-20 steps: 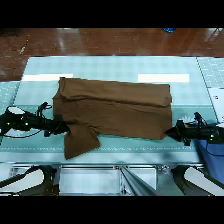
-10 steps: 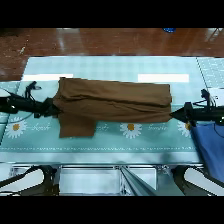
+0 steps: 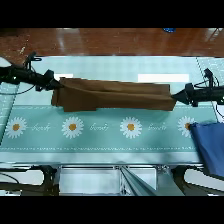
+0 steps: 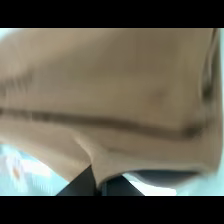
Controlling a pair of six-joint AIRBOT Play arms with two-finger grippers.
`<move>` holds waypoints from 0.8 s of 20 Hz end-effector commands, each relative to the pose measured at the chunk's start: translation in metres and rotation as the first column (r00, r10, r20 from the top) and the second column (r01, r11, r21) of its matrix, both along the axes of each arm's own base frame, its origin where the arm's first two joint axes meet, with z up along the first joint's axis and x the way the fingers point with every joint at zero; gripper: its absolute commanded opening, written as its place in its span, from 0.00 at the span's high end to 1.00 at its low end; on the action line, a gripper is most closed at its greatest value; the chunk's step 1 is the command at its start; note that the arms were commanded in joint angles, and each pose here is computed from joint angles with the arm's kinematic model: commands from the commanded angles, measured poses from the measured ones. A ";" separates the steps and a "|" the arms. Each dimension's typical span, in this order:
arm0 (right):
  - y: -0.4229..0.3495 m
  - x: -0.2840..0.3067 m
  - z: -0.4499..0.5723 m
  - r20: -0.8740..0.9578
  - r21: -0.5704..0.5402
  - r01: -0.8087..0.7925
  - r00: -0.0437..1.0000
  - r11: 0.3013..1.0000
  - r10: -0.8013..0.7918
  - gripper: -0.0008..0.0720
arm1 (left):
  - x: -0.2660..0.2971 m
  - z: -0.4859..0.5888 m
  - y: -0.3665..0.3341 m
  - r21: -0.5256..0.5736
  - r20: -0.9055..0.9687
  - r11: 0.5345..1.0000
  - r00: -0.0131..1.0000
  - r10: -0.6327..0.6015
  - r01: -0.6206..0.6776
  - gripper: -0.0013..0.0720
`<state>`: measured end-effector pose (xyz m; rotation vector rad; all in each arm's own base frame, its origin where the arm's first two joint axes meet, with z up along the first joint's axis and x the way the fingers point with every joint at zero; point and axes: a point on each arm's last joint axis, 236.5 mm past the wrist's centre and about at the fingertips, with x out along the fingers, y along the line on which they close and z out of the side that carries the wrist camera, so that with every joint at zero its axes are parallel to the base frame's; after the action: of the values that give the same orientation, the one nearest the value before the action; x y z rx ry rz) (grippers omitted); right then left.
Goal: Fold the shirts.
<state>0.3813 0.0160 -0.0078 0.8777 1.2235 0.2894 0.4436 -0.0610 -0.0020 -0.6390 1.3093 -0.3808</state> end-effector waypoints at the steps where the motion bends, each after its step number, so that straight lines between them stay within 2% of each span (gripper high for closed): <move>1: -0.006 0.043 -0.014 0.004 -0.021 0.046 0.999 0.999 -0.045 0.96 | 0.049 -0.010 -0.006 -0.012 -0.008 0.999 0.999 0.036 -0.036 0.96; 7: -0.016 0.080 -0.040 -0.009 0.011 0.091 0.996 0.996 -0.091 0.96 | 0.085 -0.044 -0.006 -0.024 -0.045 0.998 0.997 0.059 -0.060 0.96; 8: -0.020 0.086 -0.045 -0.002 0.007 0.118 0.993 0.993 -0.118 0.81 | 0.084 -0.054 -0.009 -0.025 -0.060 0.998 0.997 0.056 -0.057 0.94; 9: -0.024 0.091 -0.050 0.002 -0.003 0.136 0.991 0.991 -0.136 0.42 | 0.082 -0.062 -0.013 -0.026 -0.076 0.999 0.996 0.045 -0.048 0.74; 10: -0.024 0.092 -0.052 0.011 -0.012 0.133 0.991 0.991 -0.133 0.42 | 0.078 -0.068 -0.018 -0.031 -0.097 0.999 0.995 0.028 -0.031 0.33; 11: -0.026 0.094 -0.050 0.031 -0.023 0.123 0.992 0.992 -0.122 0.42 | 0.077 -0.069 -0.018 -0.025 -0.100 0.999 0.995 0.020 -0.023 0.29; 13: -0.041 0.093 -0.035 0.052 -0.043 0.113 0.993 0.993 -0.110 0.42 | 0.081 -0.057 0.004 0.018 -0.099 0.998 0.993 0.061 -0.059 0.29; 16: -0.085 0.075 -0.013 0.049 -0.093 0.146 0.989 0.985 -0.142 0.42 | 0.086 -0.004 0.067 0.161 0.007 0.978 0.991 0.134 -0.133 0.29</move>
<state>0.4696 -0.0393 -0.0331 0.8967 1.1138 0.1727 0.5293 -0.0380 -0.0354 -0.6609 1.3273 -0.2702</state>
